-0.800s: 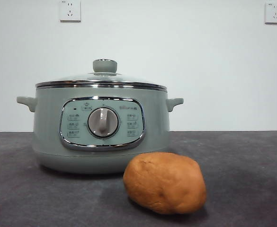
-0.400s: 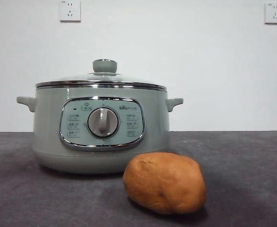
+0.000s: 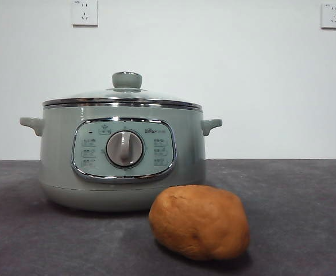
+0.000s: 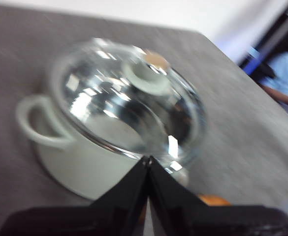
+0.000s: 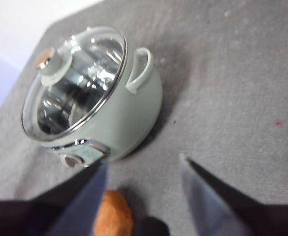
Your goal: Pick up the potato,open the lid,put the potato in the pot,close the lid
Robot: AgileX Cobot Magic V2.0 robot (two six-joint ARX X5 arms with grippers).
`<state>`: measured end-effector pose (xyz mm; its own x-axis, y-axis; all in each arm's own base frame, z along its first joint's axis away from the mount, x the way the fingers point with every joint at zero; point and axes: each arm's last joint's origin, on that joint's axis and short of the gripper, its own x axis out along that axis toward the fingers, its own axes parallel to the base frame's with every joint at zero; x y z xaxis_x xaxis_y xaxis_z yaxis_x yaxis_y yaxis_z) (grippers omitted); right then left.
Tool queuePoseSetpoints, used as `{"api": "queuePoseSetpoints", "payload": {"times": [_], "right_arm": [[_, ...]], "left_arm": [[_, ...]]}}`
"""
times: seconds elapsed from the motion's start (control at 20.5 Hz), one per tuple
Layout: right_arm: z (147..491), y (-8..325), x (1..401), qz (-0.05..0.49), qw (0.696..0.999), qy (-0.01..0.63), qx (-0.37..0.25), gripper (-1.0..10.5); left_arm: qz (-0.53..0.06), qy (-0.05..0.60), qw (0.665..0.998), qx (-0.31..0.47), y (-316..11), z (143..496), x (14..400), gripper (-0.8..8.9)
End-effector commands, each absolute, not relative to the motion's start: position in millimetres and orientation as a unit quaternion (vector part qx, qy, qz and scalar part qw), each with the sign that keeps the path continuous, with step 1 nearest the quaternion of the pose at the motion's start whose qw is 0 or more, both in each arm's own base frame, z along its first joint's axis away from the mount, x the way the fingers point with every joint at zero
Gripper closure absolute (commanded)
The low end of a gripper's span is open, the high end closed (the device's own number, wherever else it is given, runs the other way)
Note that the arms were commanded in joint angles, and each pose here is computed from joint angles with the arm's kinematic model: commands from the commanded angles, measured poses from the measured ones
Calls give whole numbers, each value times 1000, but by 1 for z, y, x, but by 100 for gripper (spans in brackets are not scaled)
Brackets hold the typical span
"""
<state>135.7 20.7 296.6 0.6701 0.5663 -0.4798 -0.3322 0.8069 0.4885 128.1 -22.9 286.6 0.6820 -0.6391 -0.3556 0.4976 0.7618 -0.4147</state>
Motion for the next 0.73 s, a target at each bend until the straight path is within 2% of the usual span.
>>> {"api": "queuePoseSetpoints", "payload": {"times": [0.05,0.1,0.29,0.44,0.49,0.73], "right_arm": [[299,26,144,278,889,334,145,201],[299,29,148,285,884,345,138,171],[294,46,164,319,852,399,116,150],[285,68,175,347,821,445,81,150],[280,77,178,350,813,461,64,150],[255,122,178,374,770,517,-13,151]], "left_arm": [[-362,269,883,-129,-27,284,134,786],[-371,282,875,-129,-28,283,136,732],[-381,347,847,-134,-32,272,145,368],[-393,384,828,-114,-36,268,148,209],[-399,391,822,-112,-39,268,149,178],[-412,398,813,-104,-45,268,149,179]]}}
